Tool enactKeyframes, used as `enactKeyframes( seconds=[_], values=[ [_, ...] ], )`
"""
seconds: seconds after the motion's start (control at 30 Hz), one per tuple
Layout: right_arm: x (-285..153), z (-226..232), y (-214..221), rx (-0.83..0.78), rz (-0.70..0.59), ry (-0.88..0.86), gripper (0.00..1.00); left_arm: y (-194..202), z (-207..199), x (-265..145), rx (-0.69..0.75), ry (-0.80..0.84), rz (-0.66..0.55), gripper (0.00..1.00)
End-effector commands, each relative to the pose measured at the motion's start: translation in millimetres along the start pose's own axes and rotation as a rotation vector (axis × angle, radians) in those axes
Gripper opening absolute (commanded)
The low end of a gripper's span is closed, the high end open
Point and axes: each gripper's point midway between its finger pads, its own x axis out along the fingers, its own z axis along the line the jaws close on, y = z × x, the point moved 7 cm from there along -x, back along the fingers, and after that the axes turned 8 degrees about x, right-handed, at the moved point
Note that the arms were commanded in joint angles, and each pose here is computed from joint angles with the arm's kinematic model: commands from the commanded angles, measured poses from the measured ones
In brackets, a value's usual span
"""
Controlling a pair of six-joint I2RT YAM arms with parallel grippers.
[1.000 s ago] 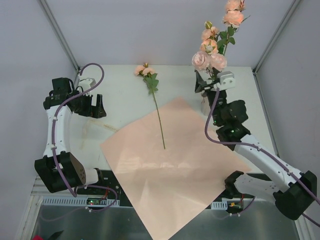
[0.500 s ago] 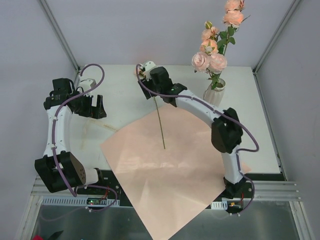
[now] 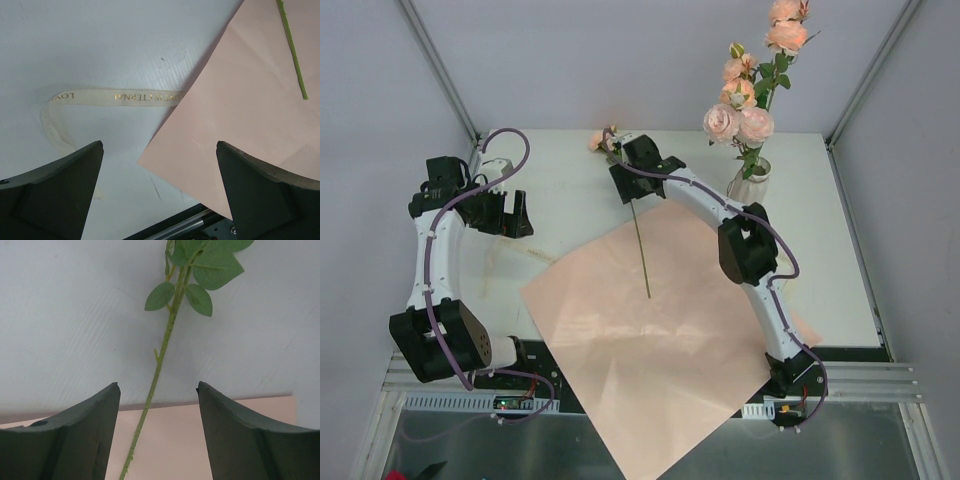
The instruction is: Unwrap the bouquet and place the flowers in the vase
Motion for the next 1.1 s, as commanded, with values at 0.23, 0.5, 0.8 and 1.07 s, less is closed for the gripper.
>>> enactKeyframes(
  seconds=[0.23,0.5,0.8,1.07],
  values=[
    [16,12,7,0.045,0.09,-0.005,0.57,3,5,7,0.01,0.01,0.01,0.96],
    [21,8,14,0.08,0.115,0.035,0.55,1,4,5,0.013,0.01,0.001,0.96],
    [29,5,33,0.09,0.185,0.073,0.41,0,3,2,0.023,0.004,-0.008,0.96],
    [34,3,48,0.089,0.242,0.114,0.37,0,-2,-5,0.049,-0.016,-0.025,0.96]
  ],
)
